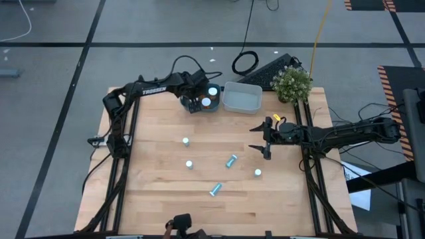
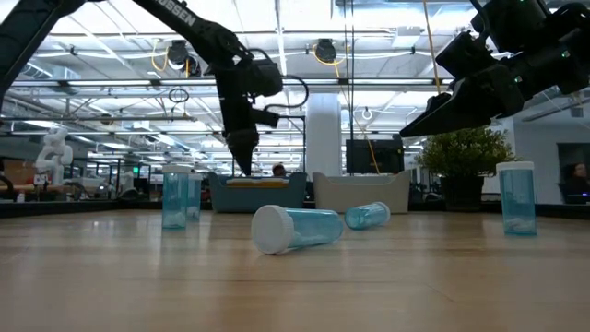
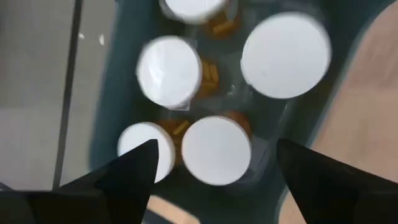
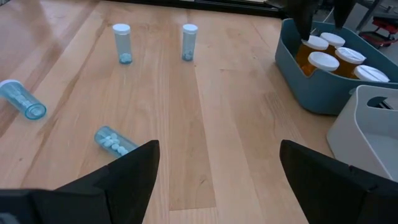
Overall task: Pick and place medicine bottles into bin by pill shape (circle, oval)
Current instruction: Put the blue pill bottle into the gray bin
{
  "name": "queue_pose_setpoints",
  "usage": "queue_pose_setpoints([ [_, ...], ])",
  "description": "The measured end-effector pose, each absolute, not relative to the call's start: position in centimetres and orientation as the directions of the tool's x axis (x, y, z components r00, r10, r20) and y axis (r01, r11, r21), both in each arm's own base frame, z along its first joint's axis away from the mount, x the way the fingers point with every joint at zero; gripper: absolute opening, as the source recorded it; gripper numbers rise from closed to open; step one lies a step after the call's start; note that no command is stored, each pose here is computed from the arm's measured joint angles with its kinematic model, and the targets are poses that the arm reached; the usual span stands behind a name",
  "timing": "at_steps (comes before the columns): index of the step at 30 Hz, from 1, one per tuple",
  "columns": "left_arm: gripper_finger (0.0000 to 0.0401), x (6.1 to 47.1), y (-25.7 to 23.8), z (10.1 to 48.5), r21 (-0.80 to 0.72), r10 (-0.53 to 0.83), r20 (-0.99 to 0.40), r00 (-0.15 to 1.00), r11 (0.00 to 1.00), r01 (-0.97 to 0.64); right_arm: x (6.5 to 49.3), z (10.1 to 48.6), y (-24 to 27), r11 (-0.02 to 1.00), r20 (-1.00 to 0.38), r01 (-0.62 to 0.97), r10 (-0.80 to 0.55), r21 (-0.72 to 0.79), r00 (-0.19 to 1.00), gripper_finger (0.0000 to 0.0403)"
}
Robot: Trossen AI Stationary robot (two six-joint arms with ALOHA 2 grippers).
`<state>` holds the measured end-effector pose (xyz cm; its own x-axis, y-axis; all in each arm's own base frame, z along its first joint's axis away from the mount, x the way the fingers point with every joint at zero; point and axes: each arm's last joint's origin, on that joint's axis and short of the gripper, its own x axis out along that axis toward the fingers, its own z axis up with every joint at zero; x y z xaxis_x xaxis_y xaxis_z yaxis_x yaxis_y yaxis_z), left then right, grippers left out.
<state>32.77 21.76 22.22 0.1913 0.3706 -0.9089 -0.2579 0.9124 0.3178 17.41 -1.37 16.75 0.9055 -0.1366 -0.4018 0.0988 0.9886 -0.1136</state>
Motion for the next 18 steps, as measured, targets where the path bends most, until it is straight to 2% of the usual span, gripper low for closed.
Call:
queue_pose_setpoints([
  [6, 0.0325, 32.2, 19.8, 25.9, 0.326, 0.405, -0.872, 0.274, 0.9, -0.291, 17.4, 16.7, -1.4, 0.99, -0.402, 0.108, -0.134, -0.088, 0.906, 0.0325],
  [10, 0.0307, 31.8, 17.2, 28.6, 0.302, 0.403, -0.854, 0.327, 0.899, -0.318, 17.4, 16.8, -1.1, 0.998, -0.4, 0.066, -0.065, -0.012, 0.914, 0.0325],
  [14, 0.0288, 32.2, 14.1, 29.8, 0.273, 0.38, -0.847, 0.371, 0.911, -0.31, 17.8, 17.0, -0.9, 0.998, -0.397, 0.017, 0.009, 0.063, 0.918, 0.0319],
  [18, 0.0268, 33.3, 10.7, 30.0, 0.263, 0.351, -0.844, 0.405, 0.93, -0.257, 18.8, 16.9, -0.1, 0.997, -0.429, -0.047, 0.067, 0.057, 0.901, 0.0305],
])
